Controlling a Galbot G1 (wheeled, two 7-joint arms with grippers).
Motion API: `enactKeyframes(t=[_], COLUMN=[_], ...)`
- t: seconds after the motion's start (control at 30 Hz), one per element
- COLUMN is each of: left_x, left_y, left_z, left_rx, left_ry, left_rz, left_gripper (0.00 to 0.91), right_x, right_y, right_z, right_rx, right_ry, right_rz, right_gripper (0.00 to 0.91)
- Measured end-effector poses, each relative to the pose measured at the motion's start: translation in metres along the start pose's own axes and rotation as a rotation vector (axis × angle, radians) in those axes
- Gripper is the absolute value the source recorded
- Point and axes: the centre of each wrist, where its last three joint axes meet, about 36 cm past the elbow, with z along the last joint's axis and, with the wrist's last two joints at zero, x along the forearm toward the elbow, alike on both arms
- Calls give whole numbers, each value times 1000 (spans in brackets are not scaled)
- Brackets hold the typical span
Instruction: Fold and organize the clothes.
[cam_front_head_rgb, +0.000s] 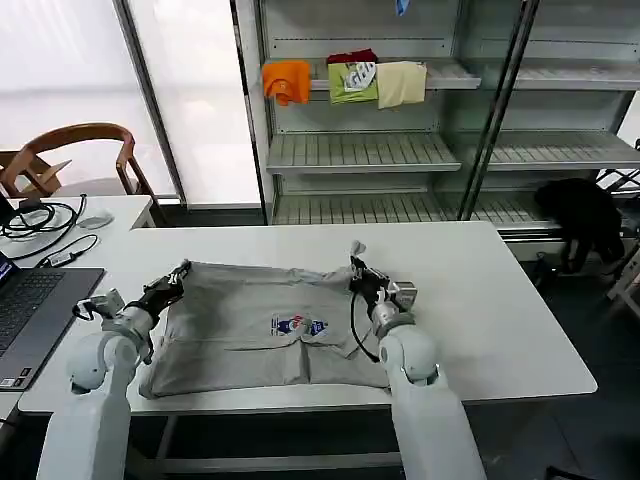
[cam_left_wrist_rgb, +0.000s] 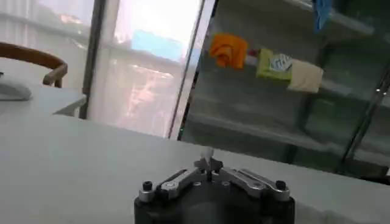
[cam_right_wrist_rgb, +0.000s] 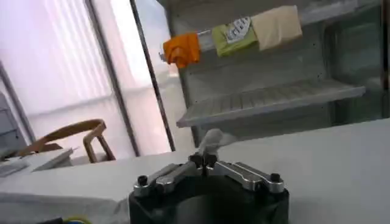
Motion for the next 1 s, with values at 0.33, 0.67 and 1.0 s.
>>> enactKeyframes(t=[0.33,0.67,1.0], left_x=[32,58,76], left_y=[11,22,27], left_z=[16,28,52], left_rx=[31,23,-19], left_ry=[5,23,78], left_rz=[21,46,33], left_gripper=[0,10,907], right_x=[57,96,118], right_y=[-19,-29,-32], right_z=[2,4,25], right_rx=[-7,26,72], right_ry=[7,33,107], right_rz=[24,17,45], right_gripper=[0,0,907])
